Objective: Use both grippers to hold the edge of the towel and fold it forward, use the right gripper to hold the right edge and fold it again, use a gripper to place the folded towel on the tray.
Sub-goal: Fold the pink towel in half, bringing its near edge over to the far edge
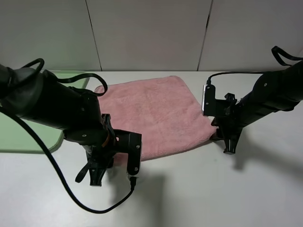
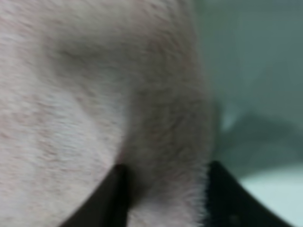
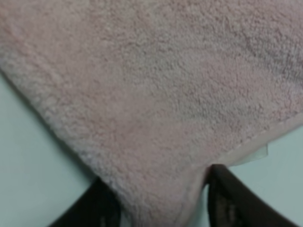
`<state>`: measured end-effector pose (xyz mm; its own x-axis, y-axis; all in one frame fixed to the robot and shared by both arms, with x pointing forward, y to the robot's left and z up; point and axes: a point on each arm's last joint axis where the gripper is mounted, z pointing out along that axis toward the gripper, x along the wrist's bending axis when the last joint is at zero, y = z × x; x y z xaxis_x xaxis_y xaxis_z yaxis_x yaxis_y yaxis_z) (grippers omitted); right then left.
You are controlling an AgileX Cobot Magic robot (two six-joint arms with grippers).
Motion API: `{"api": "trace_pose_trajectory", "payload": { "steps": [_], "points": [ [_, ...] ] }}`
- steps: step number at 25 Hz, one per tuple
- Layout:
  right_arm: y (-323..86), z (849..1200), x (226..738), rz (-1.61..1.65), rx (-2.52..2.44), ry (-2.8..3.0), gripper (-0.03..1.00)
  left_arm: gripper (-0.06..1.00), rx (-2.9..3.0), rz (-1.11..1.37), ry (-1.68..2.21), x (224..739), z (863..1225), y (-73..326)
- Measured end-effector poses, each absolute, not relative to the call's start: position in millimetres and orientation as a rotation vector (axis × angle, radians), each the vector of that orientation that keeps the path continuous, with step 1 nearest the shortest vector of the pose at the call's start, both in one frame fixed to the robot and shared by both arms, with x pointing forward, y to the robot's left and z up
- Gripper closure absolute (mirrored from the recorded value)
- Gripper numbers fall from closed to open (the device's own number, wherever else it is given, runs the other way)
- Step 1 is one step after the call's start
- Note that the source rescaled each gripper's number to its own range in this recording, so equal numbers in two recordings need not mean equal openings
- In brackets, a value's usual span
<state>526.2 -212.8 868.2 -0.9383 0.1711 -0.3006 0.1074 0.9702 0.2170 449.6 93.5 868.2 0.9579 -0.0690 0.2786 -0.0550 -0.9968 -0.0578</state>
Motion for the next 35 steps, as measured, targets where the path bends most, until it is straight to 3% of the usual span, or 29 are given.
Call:
{"api": "trace_pose_trajectory", "payload": {
  "steps": [4, 9, 27, 35],
  "points": [
    [-213, 868, 526, 0.284, 0.209, 2.797, 0.68, 0.87, -3.054, -0.425, 0.099, 447, 866, 96],
    [-213, 868, 526, 0.291, 0.246, 2.798, 0.97, 0.94, -3.056, -0.427, 0.100, 447, 866, 96],
    [-212, 868, 521, 0.303, 0.245, 2.849, 0.97, 0.94, -2.986, -0.387, 0.082, 446, 866, 103],
    [-210, 892, 517, 0.354, 0.252, 2.831, 0.97, 0.94, -2.956, -0.376, 0.041, 446, 868, 104]
  ]
}}
